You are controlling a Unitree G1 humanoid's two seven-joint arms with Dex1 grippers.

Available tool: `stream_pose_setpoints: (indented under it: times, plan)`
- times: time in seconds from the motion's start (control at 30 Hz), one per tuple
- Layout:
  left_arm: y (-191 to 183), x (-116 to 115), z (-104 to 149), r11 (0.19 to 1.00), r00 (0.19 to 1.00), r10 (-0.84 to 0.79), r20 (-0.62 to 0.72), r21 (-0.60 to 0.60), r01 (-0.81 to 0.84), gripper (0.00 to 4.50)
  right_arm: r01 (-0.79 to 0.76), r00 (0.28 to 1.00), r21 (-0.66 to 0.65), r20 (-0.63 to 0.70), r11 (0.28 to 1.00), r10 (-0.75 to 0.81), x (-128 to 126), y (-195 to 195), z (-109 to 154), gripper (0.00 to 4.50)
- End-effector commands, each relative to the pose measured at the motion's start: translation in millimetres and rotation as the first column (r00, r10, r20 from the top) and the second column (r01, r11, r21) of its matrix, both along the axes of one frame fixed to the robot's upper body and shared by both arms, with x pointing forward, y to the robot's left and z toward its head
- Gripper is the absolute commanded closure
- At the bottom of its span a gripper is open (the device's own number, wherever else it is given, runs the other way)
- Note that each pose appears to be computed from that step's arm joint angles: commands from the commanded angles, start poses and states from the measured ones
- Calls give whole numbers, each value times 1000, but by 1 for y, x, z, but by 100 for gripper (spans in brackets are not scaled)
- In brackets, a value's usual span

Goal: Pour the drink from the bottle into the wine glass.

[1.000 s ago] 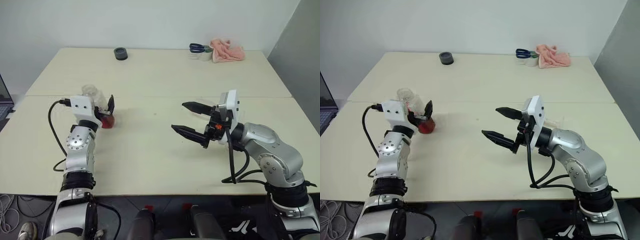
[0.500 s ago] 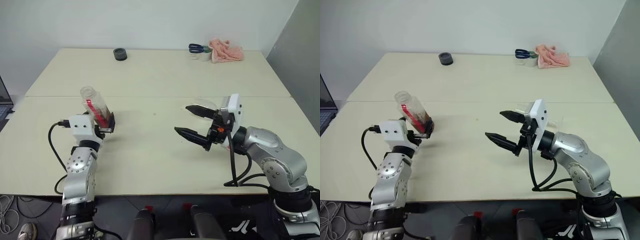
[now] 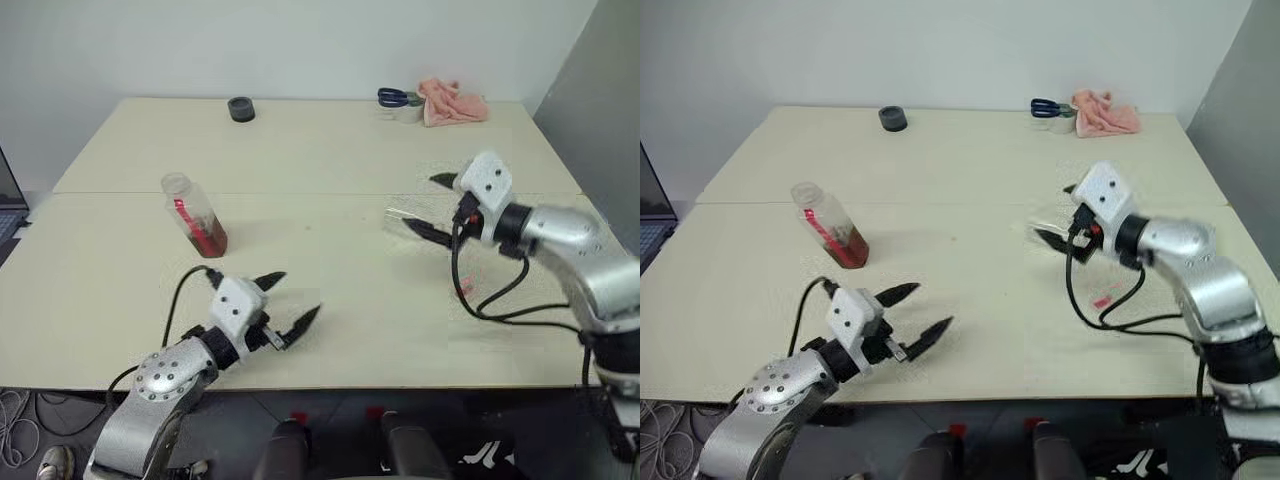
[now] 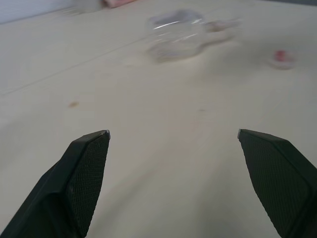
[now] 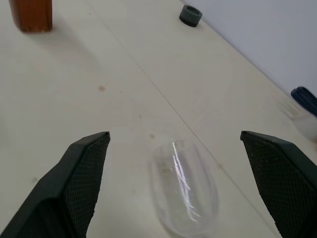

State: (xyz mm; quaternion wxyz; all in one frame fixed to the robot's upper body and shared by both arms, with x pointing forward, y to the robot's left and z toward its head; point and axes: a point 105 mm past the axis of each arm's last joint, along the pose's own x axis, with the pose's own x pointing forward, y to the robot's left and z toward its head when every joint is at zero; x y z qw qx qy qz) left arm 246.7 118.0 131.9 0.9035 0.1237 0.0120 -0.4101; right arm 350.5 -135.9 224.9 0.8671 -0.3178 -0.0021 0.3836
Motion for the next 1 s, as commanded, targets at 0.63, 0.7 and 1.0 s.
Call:
stream_pose_setpoints:
  times: [0.63, 0.7, 1.0]
  plan:
    - [-27, 5, 17, 980, 974, -175, 143, 119, 158, 3, -82, 990, -582, -140, 809, -1, 66, -41, -49, 0]
    - [-29, 4, 16, 980, 974, -173, 145, 120, 157, 3, -83, 989, -617, -146, 782, -11, 70, -45, -54, 0]
    - [-27, 3, 14, 986, 979, -136, 150, 113, 119, 0, -103, 986, -681, -168, 725, -19, 79, -53, -59, 38]
